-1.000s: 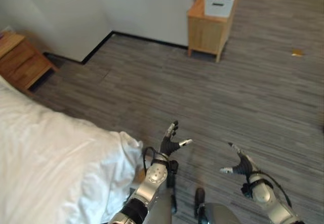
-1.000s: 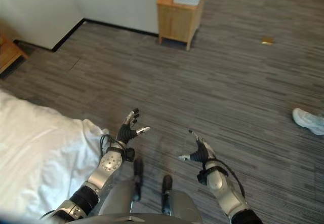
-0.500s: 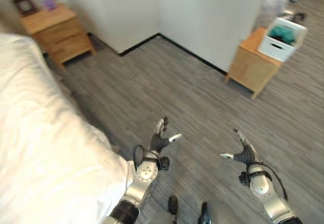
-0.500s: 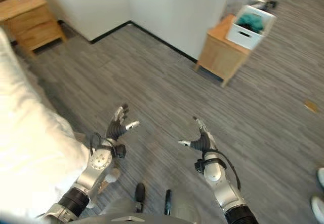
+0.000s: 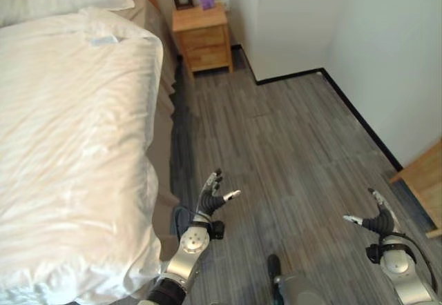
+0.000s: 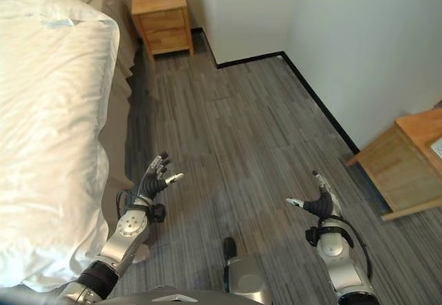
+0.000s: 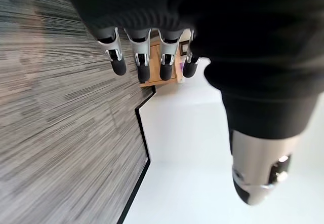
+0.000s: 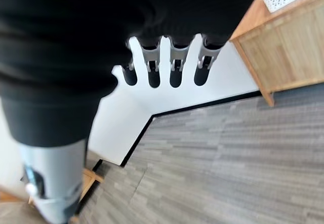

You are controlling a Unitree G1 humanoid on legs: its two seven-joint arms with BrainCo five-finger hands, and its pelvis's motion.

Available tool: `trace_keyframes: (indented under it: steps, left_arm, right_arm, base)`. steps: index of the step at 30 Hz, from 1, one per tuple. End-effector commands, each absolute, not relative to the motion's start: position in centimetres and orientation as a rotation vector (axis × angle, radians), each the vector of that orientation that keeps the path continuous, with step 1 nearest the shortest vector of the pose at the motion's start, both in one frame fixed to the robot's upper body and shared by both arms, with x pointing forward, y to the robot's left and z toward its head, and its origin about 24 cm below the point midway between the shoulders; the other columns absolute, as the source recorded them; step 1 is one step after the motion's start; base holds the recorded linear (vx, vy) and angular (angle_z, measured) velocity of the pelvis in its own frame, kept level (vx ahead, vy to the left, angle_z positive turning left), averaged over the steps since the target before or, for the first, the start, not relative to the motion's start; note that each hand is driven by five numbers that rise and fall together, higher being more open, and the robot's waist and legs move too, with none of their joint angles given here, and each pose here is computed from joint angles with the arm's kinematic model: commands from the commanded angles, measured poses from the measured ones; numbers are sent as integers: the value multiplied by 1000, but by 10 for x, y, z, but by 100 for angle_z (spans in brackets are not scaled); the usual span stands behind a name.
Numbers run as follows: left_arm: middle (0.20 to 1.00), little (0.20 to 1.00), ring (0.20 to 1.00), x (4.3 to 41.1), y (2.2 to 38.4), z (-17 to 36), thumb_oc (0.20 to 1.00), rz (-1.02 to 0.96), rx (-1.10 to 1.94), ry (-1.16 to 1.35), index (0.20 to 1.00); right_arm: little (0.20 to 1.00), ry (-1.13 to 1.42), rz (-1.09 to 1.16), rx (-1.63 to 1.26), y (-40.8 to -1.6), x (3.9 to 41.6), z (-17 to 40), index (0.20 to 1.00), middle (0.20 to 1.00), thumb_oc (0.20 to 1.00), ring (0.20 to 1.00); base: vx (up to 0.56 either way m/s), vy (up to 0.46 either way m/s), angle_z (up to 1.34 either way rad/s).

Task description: Making the bed.

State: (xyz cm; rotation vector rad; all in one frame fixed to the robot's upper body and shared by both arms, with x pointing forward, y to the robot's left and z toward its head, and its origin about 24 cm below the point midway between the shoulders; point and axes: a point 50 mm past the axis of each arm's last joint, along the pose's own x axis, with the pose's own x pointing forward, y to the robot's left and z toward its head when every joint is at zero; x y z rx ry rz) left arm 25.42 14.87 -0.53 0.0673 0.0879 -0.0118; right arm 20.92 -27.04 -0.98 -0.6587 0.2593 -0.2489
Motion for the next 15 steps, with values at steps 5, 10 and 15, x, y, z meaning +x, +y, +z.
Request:
trace_keyframes:
  steps: [5, 10, 15]
  left_arm:
    - [1000, 1000, 1000, 256, 165, 17, 1000, 5, 69, -20, 1000]
    - [1000, 1000, 1000, 251, 166, 13, 1000, 10, 68, -5, 1000]
    - [1000, 1000, 1000, 242, 171, 1, 1000, 33, 59, 52, 1000]
  right_arm:
    - [1000, -42, -160, -610, -235, 248, 41, 1000, 1000, 1000, 1000]
    - [1000, -70, -115, -590, -222, 248, 42, 1000, 1000, 1000, 1000]
    - [1000, -42, -54, -588, -208, 248, 33, 1000, 1000, 1000, 1000]
  base:
    - [424, -33, -1]
    - [538, 115, 4]
    - [425, 98, -3]
